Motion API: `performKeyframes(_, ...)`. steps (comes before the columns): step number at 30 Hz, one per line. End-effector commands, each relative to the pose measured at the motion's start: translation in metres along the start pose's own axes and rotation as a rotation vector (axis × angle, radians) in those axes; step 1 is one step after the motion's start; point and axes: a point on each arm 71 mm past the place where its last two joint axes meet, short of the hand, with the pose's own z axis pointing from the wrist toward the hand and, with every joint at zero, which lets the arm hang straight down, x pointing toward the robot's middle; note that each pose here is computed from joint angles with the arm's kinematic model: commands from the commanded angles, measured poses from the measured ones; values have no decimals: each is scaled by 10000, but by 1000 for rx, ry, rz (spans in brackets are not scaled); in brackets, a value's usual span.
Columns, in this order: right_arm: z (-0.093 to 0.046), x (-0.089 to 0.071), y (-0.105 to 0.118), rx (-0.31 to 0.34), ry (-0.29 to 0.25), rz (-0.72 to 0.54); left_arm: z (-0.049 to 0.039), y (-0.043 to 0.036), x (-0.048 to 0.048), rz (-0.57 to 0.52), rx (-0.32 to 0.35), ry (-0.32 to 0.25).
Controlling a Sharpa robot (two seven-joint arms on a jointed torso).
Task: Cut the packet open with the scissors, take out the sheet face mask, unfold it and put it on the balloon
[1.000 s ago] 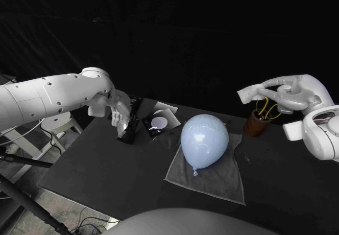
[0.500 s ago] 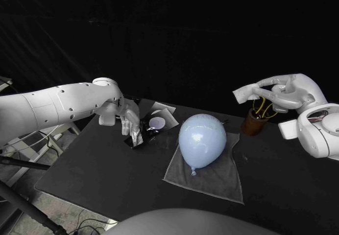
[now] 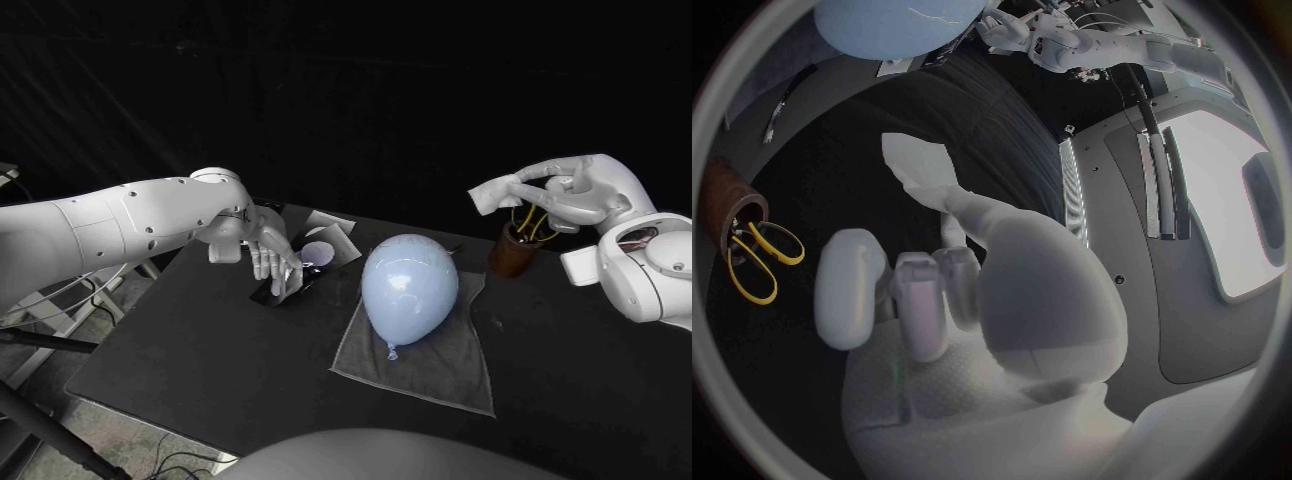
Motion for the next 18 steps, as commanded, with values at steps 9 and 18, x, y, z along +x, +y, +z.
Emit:
performKeyframes(9,-3,6,-11,-2,12,-8,7,-10,-3,-13,5,-9)
performKeyframes(18,-4,1,-19,0,10,-9,3,10,-17,-18,9,-18)
